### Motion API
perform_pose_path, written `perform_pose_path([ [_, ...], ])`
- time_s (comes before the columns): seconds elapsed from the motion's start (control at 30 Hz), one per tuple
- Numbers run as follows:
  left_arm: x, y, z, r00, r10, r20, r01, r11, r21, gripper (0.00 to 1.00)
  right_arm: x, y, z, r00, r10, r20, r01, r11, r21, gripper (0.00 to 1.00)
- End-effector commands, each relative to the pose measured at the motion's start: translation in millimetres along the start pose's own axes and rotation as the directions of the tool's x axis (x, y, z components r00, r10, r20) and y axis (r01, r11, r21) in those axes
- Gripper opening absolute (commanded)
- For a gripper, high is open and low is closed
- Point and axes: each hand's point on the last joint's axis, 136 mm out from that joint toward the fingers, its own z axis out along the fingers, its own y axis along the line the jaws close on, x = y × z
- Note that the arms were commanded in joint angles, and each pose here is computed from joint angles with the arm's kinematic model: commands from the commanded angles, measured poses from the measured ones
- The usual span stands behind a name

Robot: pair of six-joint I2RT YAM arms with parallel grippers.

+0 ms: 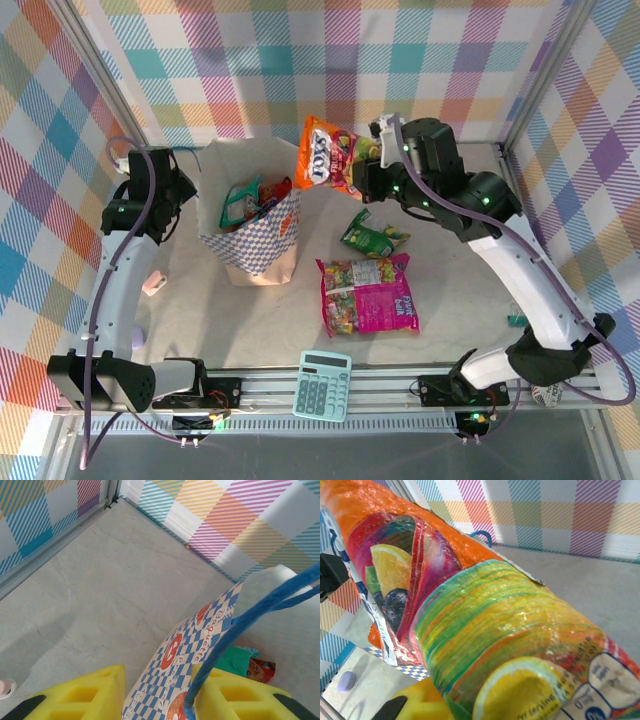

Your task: Place the snacks into the paper bag

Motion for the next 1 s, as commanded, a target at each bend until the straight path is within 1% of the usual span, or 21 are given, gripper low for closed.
perform_pose_path([
  [0.0, -2.1, 4.4, -2.3, 1.000, -0.029, 0.007, 0.029, 1.000, 0.009, 0.38, -33.6, 21.1, -4.6, 0.994, -0.024, 0.107, 0.031, 0.997, -0.064, 0.00],
  [0.13, -4.7, 3.4, -5.1, 0.999, -0.036, 0.008, 0.036, 0.999, 0.021, 0.35, -38.9, 33.2, 7.3, 0.994, -0.038, 0.101, 0.048, 0.995, -0.093, 0.00],
  [0.4, 1.8, 14.4, 6.3, 0.998, -0.049, -0.040, 0.048, 0.999, -0.022, 0.32, -48.5, 58.6, 32.7, 0.993, -0.073, 0.092, 0.087, 0.985, -0.152, 0.00],
  [0.67, 4.5, 17.1, 4.6, 0.998, -0.058, -0.036, 0.058, 0.998, 0.006, 0.32, -54.4, 81.1, 57.6, 0.991, -0.097, 0.086, 0.113, 0.972, -0.204, 0.00],
  [0.97, 9.1, 26.2, 7.8, 0.997, -0.061, -0.040, 0.060, 0.998, -0.006, 0.33, -53.8, 96.6, 88.5, 0.993, -0.094, 0.075, 0.110, 0.962, -0.249, 0.00],
])
